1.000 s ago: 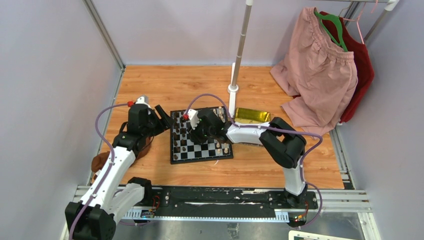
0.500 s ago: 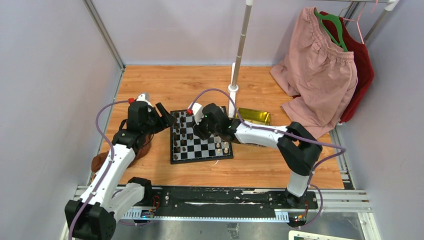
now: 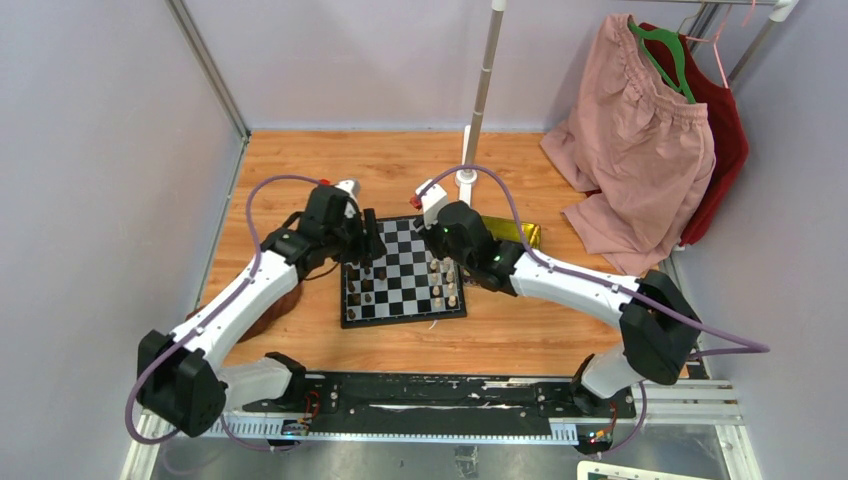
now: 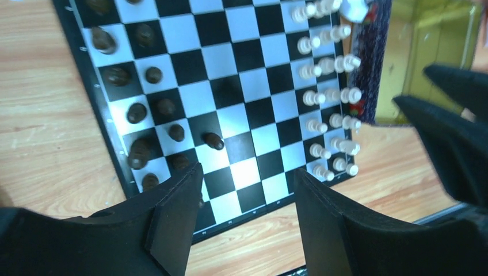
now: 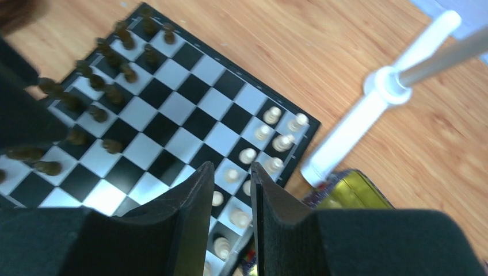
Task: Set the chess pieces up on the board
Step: Pick up the chess piece from the chessboard.
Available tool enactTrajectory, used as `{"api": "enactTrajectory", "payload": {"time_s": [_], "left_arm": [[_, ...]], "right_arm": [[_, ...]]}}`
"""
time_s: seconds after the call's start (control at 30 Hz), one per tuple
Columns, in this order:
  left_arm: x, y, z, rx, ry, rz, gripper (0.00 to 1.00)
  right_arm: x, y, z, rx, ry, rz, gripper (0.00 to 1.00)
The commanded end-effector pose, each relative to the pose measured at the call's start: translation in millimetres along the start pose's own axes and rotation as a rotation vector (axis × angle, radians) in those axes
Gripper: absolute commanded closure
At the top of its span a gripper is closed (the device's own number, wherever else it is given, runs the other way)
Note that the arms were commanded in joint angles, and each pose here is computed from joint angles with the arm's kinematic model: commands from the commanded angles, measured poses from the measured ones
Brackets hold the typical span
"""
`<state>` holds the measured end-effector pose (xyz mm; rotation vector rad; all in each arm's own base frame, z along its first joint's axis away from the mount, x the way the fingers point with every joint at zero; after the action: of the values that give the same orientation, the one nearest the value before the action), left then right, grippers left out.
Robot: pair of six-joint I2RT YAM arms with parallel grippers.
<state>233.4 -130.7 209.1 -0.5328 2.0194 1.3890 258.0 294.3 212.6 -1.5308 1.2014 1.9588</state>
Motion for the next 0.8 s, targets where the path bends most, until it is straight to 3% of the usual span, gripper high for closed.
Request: {"api": "enactTrajectory", "payload": {"time_s": [0.0, 0.77], "left_arm": [[13, -10, -13, -0.033, -0.123, 0.092, 0.36], [38, -65, -13, -0.137, -0.252, 0.256, 0.49]], "right_arm": [[6, 8, -34, 0.169, -0.048, -0.003, 0.66], [20, 10, -58, 0.222, -0.081, 0.006, 0.66]]}}
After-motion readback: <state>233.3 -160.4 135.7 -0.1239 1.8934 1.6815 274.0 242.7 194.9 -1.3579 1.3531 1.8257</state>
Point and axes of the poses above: each gripper's point midway between its finger pads, its own y axis back along the fingers, its own z axis along the line the jaws close on, x = y × z, the point moved 7 cm from there along y, back along the fingers, and after that the axes turned 13 degrees about -y, right-handed, at the moved point
